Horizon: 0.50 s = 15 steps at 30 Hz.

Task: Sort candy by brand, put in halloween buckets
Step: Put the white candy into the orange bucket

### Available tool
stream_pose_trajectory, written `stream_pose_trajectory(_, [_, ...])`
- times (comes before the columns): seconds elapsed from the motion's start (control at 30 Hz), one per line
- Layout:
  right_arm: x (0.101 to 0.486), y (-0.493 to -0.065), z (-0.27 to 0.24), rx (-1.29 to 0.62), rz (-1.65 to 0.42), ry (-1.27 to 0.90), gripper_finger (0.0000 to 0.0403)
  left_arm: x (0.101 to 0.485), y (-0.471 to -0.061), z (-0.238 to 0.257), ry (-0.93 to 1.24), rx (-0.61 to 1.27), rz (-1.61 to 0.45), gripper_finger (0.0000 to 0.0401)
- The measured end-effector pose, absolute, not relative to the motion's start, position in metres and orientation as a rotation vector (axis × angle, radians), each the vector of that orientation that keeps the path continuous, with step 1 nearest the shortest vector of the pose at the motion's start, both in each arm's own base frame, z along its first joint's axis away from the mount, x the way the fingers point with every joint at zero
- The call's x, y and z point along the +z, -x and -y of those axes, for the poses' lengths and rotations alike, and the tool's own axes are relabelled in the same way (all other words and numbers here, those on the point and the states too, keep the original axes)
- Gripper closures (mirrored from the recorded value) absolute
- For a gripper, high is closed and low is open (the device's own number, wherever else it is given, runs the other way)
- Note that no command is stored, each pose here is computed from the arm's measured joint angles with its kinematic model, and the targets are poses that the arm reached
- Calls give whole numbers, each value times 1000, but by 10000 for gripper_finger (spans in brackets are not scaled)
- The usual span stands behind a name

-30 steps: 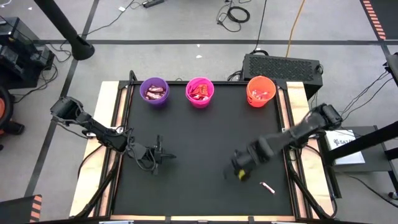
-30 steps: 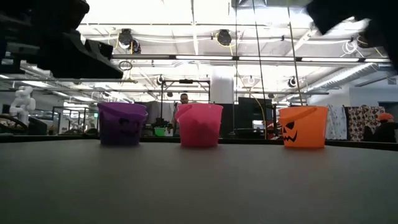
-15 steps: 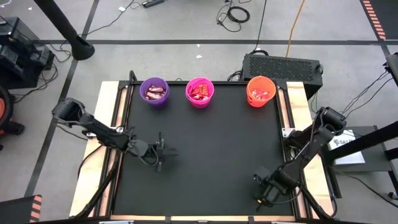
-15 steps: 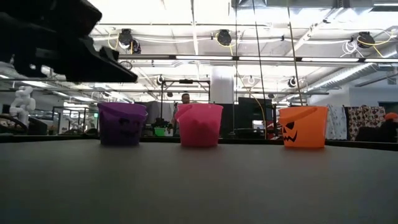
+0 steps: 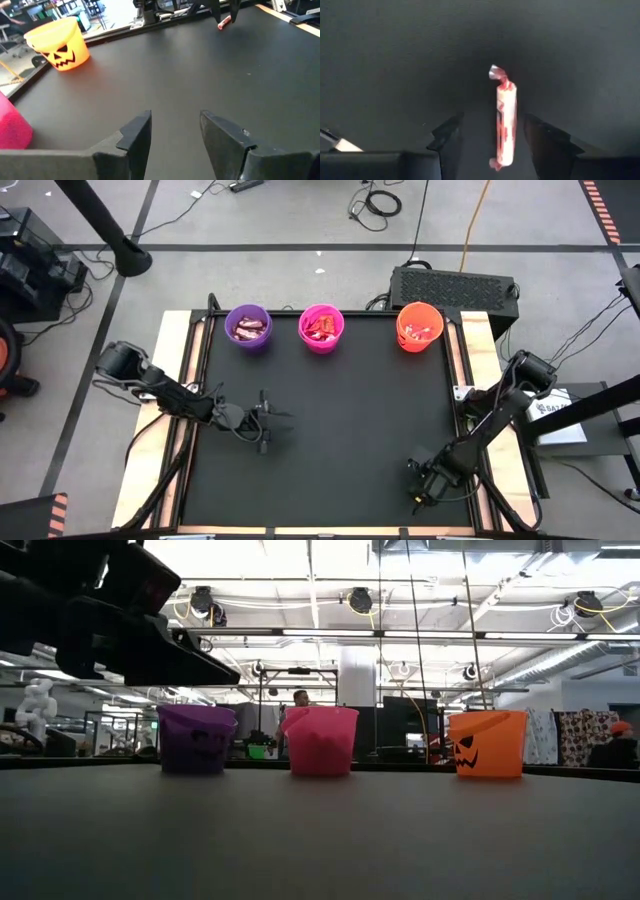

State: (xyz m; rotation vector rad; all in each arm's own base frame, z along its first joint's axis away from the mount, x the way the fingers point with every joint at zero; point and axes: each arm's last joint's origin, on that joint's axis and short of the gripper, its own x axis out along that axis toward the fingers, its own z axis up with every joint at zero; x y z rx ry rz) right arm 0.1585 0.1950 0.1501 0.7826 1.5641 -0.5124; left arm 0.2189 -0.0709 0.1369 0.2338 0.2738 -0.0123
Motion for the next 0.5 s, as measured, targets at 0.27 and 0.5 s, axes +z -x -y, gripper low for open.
stream_pose_trajectory(0.27, [142, -155, -190, -511, -1573, -756, 276, 136, -219, 72, -184, -17, -277, 225])
stream_pose_trajectory(0.5, [142, -156, -188, -493, -1569, -732, 385, 136, -219, 74, -155, -79, -279, 225])
